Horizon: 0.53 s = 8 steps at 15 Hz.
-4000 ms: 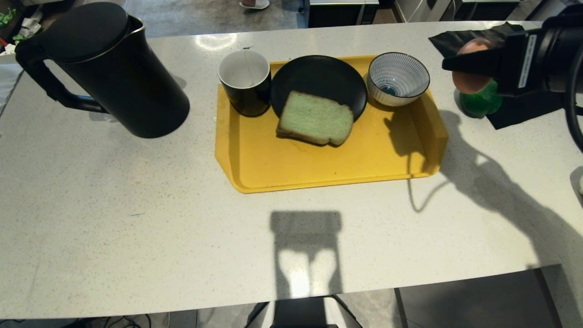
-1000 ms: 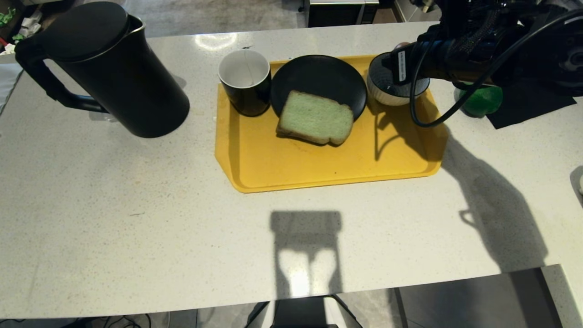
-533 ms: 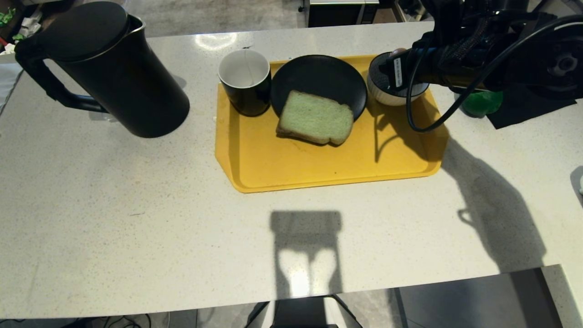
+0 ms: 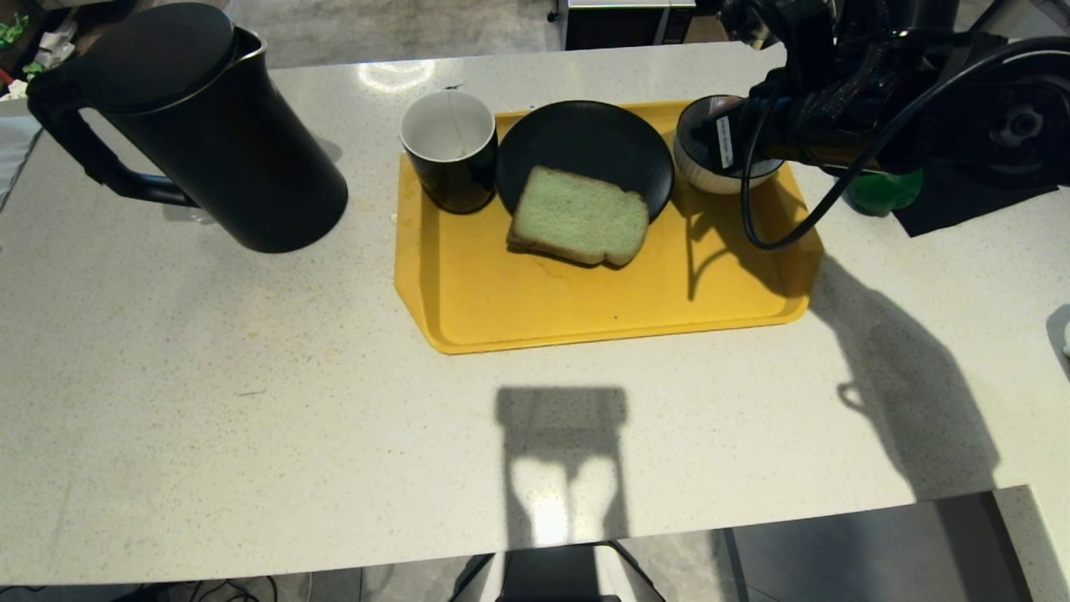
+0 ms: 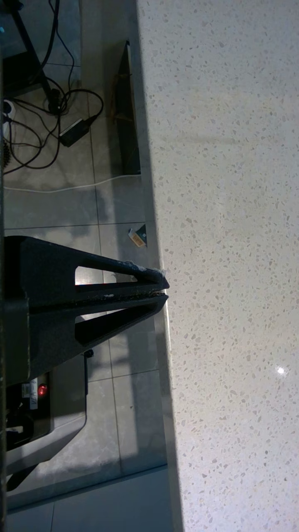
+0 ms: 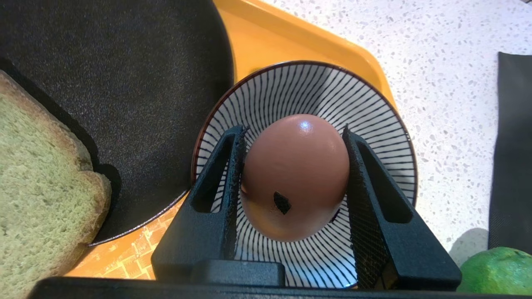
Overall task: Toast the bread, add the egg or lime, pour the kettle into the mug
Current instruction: Put the egg in the bowl
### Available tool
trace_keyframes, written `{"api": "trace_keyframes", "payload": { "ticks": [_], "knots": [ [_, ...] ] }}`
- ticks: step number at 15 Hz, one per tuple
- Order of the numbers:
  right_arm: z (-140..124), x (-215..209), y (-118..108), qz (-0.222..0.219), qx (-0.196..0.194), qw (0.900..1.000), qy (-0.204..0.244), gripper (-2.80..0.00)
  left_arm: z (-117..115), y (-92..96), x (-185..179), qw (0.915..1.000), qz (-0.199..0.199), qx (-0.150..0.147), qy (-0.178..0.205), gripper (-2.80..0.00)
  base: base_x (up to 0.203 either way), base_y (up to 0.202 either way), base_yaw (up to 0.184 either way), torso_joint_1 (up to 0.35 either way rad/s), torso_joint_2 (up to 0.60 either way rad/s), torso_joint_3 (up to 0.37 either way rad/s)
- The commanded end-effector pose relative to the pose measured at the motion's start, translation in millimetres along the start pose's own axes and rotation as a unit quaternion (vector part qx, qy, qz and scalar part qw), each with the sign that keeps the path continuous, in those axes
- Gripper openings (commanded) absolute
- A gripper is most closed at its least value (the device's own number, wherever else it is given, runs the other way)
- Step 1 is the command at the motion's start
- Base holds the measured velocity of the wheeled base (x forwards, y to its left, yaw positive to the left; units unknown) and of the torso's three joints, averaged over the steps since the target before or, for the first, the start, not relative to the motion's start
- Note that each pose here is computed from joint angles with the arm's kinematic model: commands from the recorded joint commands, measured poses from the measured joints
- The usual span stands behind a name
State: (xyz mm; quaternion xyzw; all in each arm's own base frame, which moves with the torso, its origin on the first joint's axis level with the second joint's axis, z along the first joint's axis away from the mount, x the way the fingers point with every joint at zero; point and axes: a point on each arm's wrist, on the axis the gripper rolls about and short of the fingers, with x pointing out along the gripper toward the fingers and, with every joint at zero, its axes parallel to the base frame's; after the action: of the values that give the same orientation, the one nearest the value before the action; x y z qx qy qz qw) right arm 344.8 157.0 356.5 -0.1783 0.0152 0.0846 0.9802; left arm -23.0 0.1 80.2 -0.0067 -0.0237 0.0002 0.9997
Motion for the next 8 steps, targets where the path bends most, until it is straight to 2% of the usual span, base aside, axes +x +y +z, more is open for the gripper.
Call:
{"api": "trace_keyframes", "payload": {
  "ticks": [1, 4, 8],
  "knots": [
    [-2.8, 3.7, 2.3, 0.001, -0.005, 1.000, 0.004, -2.80, -4.2, 0.1, 0.9, 1.0000, 0.001, 0.000, 0.007, -2.80, 0.000, 0.000, 0.000, 0.000, 0.00, 0.000],
    [-4.8, 8.3, 3.4, -0.001, -0.006, 1.000, 0.002, -2.80, -4.2, 0.1, 0.9, 1.0000, 0.001, 0.000, 0.007, -2.80, 0.000, 0.000, 0.000, 0.000, 0.00, 0.000],
    [-7.7, 15.6, -9.7, -0.027, -0.011, 1.000, -0.009, -2.80, -4.2, 0.1, 0.9, 1.0000, 0.001, 0.000, 0.007, -2.80, 0.000, 0.000, 0.000, 0.000, 0.00, 0.000]
  ]
}}
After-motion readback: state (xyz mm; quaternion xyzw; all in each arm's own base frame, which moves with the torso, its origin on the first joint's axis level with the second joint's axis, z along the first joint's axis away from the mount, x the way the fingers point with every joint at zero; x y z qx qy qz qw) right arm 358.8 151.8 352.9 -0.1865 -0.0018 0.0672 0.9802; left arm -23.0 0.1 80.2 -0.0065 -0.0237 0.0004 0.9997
